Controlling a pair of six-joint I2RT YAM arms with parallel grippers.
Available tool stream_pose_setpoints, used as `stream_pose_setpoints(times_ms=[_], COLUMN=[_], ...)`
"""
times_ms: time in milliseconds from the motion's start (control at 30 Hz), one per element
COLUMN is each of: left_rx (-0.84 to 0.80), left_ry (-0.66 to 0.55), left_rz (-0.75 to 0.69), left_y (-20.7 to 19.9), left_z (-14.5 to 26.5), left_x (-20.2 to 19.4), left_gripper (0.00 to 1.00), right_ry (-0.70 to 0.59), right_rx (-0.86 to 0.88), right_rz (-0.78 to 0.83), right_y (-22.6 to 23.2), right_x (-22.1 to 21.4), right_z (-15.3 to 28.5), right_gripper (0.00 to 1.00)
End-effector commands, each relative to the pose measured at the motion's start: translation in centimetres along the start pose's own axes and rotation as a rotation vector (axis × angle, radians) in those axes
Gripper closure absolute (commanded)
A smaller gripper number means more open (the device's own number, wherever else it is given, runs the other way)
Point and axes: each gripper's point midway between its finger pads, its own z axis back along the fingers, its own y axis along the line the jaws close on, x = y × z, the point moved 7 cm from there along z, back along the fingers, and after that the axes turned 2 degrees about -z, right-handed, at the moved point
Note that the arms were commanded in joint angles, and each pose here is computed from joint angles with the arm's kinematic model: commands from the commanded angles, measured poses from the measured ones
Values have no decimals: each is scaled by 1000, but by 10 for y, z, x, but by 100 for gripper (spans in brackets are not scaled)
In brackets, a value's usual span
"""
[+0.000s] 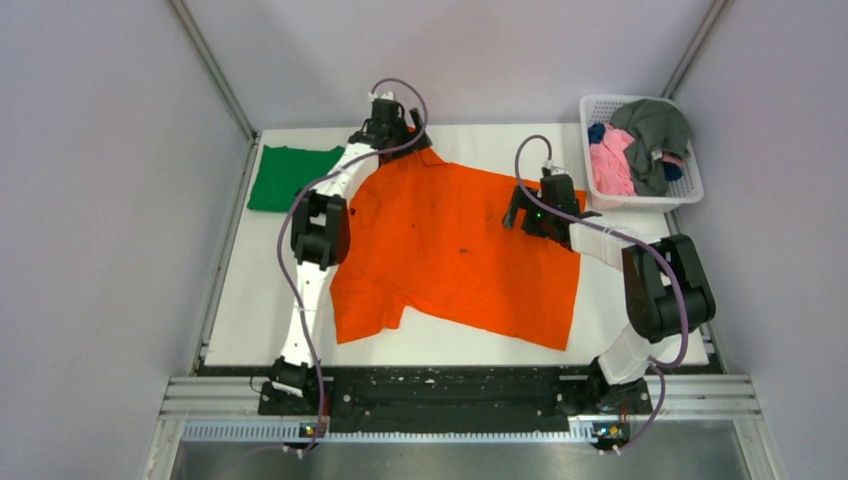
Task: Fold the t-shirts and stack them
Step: Flatten out the tshirt
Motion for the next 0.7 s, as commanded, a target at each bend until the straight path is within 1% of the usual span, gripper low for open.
stream_pose_setpoints(times_ms=[0,33,67,133,300,467,667], left_rx=[0,4,41,95,169,181,256], left_ry=[17,18,51,50,142,222,235], left_rz=[-24,-22,-10,20,114,166,187], left_y=[-8,-4,10,23,52,66,74], left_z=[81,93,101,125,161,188,238], left_x=[-11,-22,-46,-64,-124,-179,-231], left_gripper=[1,1,1,1,1,1,1], right_ry=[3,2,7,16,54,98,168], right_rx=[18,-9,-17,-25,-88,-129,-173], right_rz=[23,31,37,33,12,-9,-10], right_y=[9,7,8,8,-2,-13,-32], right_x=[-6,-10,-14,-21,-42,-59,-89], right_z=[18,20,22,28,41,52,72], right_gripper=[1,1,1,1,1,1,1])
